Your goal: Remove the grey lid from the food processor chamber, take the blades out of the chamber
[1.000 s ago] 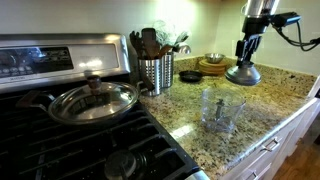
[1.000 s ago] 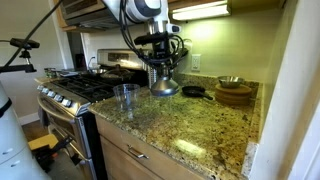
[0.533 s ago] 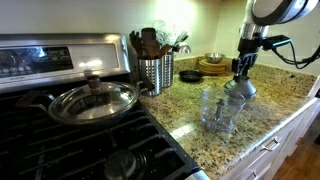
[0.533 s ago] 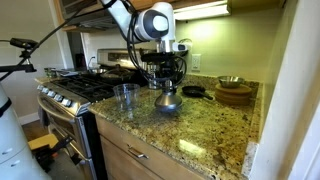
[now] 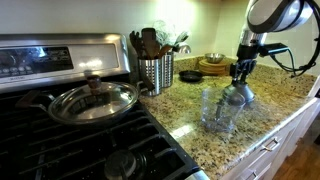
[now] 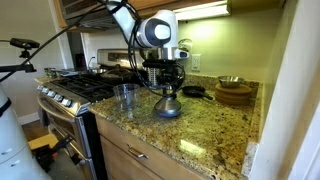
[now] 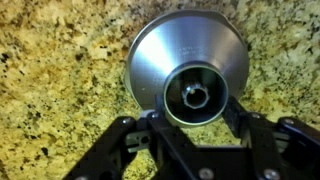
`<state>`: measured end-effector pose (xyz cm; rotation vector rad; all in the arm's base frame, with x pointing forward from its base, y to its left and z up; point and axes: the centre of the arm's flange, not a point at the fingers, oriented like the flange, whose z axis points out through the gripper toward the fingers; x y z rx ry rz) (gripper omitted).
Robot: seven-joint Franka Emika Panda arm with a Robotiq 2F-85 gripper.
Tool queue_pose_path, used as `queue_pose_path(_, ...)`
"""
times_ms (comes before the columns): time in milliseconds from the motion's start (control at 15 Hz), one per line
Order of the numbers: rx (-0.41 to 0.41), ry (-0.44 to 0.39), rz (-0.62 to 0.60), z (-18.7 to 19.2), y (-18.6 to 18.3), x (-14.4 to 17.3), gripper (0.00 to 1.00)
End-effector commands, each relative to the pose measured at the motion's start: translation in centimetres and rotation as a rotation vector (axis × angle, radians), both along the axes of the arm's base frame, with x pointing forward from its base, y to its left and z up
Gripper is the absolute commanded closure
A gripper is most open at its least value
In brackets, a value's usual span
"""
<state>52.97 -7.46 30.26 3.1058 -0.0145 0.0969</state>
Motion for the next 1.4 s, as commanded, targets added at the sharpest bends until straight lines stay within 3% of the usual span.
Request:
queue_pose_path(0,0.0,-0.022,-0.023,0.4,-0.3,-0.6,0.15)
queue_pose_path(200,-0.012,-0.031,-0.005,2.0,0.3,-1.6,0.01)
queue_pose_path(667,0.014,-0.057,0.072,9.1,3.3,-4.3,0.0)
queue_pose_path(1000,-0.012,-0.004,0.277,12.7,9.6,-6.8,0.0)
queue_pose_path(1333,-0.032,0.032,0.445,12.9,16.0,-8.3,0.0)
